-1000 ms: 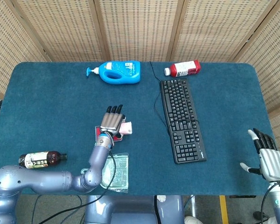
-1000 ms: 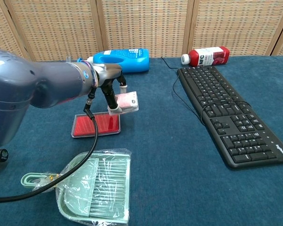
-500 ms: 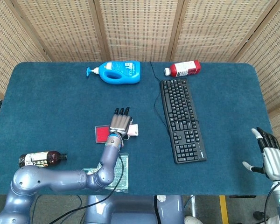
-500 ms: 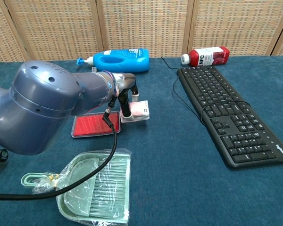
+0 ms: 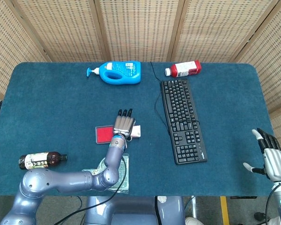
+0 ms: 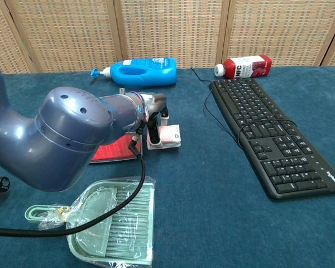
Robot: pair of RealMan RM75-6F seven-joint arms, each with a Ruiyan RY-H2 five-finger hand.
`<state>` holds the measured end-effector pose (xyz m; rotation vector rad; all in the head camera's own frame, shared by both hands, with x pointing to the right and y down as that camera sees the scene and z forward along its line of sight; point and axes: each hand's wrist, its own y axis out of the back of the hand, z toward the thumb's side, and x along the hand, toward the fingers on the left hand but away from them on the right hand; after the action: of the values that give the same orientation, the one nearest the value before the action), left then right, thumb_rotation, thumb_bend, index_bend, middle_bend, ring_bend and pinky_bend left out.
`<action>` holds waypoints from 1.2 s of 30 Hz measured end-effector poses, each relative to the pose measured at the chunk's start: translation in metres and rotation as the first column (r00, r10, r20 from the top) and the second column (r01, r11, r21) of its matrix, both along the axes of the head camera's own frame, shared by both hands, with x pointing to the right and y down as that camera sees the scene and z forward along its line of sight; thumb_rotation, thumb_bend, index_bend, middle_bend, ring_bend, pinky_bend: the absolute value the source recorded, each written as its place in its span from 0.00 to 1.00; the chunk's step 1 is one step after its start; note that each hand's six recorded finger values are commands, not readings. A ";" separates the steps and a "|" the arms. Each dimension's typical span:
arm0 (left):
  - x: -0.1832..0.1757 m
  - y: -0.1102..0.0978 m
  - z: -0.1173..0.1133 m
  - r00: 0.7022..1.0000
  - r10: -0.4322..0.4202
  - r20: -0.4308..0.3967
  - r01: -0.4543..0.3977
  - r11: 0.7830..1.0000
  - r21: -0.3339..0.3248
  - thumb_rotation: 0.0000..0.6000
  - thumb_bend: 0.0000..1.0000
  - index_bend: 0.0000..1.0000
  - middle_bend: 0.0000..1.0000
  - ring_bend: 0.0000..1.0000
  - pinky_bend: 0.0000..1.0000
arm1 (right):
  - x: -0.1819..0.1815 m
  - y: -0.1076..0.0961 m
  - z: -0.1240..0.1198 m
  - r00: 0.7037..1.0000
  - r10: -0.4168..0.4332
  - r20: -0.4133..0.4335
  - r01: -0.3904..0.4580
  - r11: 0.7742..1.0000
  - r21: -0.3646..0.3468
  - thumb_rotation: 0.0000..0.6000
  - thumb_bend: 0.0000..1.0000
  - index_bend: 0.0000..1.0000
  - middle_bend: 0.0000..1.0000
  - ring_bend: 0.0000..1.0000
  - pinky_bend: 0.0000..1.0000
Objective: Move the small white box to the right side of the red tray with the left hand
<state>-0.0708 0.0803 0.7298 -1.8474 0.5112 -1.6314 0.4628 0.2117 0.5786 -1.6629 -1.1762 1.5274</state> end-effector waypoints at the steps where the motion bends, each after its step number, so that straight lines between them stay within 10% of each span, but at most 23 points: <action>1: 0.000 0.000 0.001 1.000 0.001 0.001 -0.001 1.000 -0.001 1.00 0.31 0.44 0.00 0.00 0.00 | 0.000 0.000 0.000 1.000 0.002 0.000 -0.002 1.000 0.001 1.00 0.00 0.01 0.00 0.00 0.00; 14: 0.002 0.001 0.008 1.000 0.002 -0.001 -0.002 1.000 -0.006 1.00 0.26 0.09 0.00 0.00 0.00 | 0.003 -0.002 0.000 1.000 0.009 -0.001 -0.009 1.000 0.004 1.00 0.00 0.01 0.00 0.00 0.00; 22: 0.005 -0.001 -0.001 0.998 -0.012 -0.062 0.012 1.000 -0.002 1.00 0.25 0.06 0.00 0.00 0.00 | 0.003 -0.002 -0.001 1.000 0.005 -0.007 -0.005 1.000 0.011 1.00 0.00 0.01 0.00 0.00 0.00; 36: -0.035 -0.001 -0.083 0.947 -0.021 -0.321 0.062 0.991 0.117 1.00 0.25 0.04 0.00 0.00 0.00 | -0.001 0.000 -0.005 1.000 -0.008 -0.030 0.009 0.999 0.033 1.00 0.00 0.01 0.00 0.00 0.00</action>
<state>-0.1063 0.0789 0.6471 -2.0263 0.7783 -1.2957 0.4619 0.2119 0.5734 -1.6162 -1.1707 1.5145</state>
